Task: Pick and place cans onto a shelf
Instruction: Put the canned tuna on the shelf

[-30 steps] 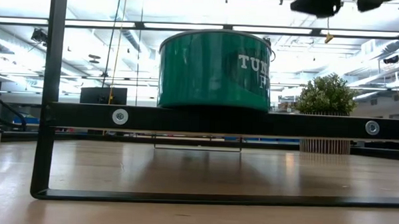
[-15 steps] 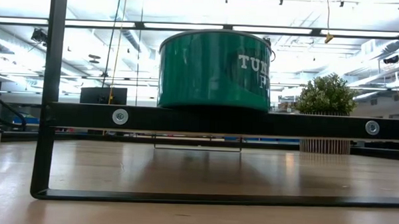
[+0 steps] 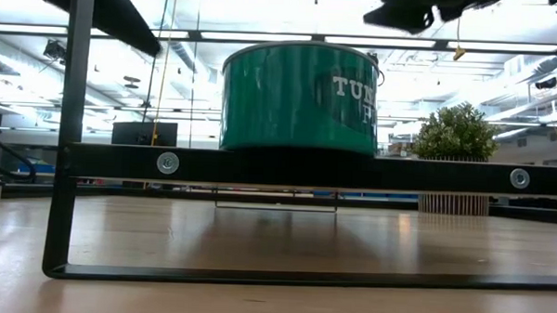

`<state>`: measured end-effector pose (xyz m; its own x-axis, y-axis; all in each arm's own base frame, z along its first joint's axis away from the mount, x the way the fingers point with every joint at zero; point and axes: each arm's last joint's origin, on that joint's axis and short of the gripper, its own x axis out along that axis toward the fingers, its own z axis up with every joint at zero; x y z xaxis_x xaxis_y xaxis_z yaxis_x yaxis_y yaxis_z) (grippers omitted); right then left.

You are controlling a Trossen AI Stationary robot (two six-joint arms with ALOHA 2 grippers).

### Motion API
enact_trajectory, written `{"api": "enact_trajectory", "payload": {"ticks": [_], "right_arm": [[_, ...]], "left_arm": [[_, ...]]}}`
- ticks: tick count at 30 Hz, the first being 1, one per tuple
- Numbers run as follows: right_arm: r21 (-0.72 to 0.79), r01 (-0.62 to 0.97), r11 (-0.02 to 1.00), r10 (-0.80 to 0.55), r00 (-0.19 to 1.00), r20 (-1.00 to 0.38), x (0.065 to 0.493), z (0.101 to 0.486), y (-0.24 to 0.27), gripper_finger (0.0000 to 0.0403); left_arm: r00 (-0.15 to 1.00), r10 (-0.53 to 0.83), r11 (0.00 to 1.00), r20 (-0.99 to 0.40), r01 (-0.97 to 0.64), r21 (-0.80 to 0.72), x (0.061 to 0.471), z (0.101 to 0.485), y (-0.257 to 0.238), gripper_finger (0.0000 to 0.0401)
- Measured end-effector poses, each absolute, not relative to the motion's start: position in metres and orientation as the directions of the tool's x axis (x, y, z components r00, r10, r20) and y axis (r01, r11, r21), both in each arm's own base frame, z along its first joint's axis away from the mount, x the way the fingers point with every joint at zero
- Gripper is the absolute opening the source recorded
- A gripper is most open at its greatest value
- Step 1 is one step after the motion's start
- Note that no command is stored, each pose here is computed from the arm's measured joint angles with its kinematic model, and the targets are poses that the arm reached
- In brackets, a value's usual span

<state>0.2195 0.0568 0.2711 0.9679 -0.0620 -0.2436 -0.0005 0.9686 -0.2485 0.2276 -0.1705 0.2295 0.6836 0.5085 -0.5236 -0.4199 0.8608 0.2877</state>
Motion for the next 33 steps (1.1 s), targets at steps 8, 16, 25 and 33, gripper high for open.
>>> {"api": "enact_trajectory", "payload": {"ticks": [8,16,25,33], "right_arm": [[-0.217,0.07,0.974,-0.125,0.959,-0.252,0.223,0.27,0.042,0.0326],[-0.107,0.034,0.994,-0.064,0.955,-0.29,0.22,0.266,0.051,0.0326],[-0.005,0.149,0.989,-0.144,0.949,-0.279,0.221,0.263,0.06,0.0325],[0.118,0.209,0.971,-0.173,0.949,-0.263,0.235,0.255,0.065,0.0325]], "left_arm": [[0.666,0.303,0.952,-0.681,-0.173,0.254,0.272,0.237,-0.127,0.0361],[0.747,0.021,0.992,-0.665,0.068,0.108,0.298,0.259,-0.086,0.0361],[0.758,-0.125,0.919,-0.64,0.331,0.213,0.311,0.256,-0.075,0.0361],[0.749,-0.156,0.832,-0.644,0.451,0.324,0.309,0.254,-0.087,0.0361]]}}
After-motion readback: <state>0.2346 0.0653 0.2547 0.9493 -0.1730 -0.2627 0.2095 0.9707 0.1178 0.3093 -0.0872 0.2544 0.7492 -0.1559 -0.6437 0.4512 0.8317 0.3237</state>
